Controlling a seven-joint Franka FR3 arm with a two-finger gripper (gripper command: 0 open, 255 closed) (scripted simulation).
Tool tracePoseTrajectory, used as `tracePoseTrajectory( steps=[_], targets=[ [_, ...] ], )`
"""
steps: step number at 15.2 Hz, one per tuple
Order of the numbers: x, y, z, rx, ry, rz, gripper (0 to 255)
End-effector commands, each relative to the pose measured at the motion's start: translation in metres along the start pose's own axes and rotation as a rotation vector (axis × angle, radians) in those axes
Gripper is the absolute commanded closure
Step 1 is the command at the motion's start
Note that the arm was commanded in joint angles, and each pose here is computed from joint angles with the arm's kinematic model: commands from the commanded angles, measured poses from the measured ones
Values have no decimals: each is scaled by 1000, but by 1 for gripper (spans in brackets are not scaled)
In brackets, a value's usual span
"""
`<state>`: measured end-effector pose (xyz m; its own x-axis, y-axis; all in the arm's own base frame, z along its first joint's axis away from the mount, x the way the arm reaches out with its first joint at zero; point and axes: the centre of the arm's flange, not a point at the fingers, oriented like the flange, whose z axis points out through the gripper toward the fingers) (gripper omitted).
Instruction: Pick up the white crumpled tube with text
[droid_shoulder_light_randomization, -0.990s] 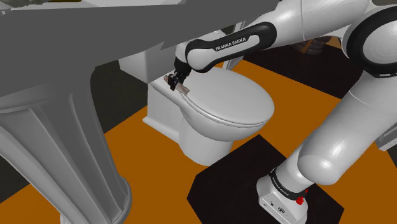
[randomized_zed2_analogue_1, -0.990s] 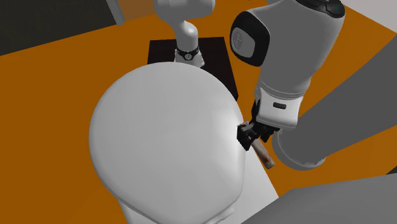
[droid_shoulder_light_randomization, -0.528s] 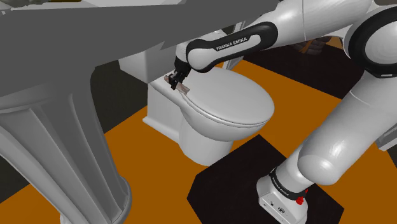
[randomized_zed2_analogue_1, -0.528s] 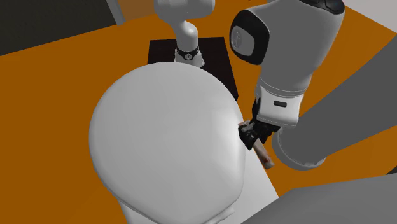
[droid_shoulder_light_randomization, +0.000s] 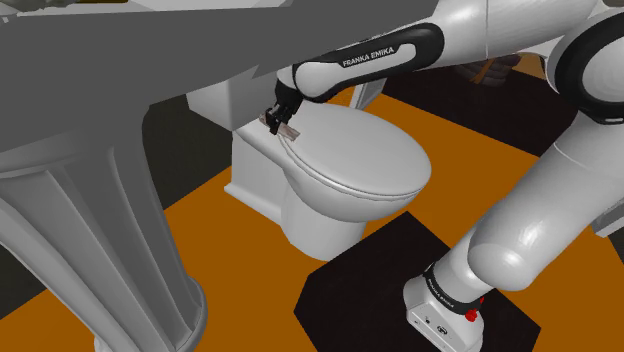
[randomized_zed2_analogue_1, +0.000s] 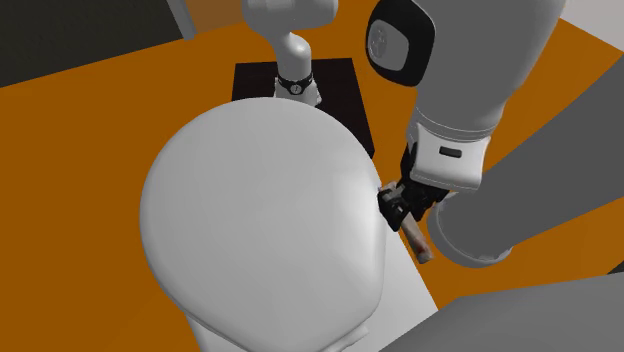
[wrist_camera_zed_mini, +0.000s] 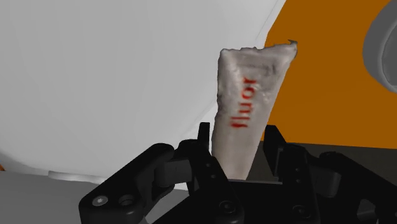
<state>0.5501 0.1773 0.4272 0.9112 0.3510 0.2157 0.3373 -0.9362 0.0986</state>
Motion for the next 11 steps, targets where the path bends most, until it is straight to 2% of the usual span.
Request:
tracePoseTrajectory(
  steps=[1, 9, 11],
  targets=[
    [3, 1, -9, 0, 0, 0, 255],
    [12, 5, -51, 0, 0, 0, 255],
    [12, 5, -51, 0, 0, 0, 255]
  ],
)
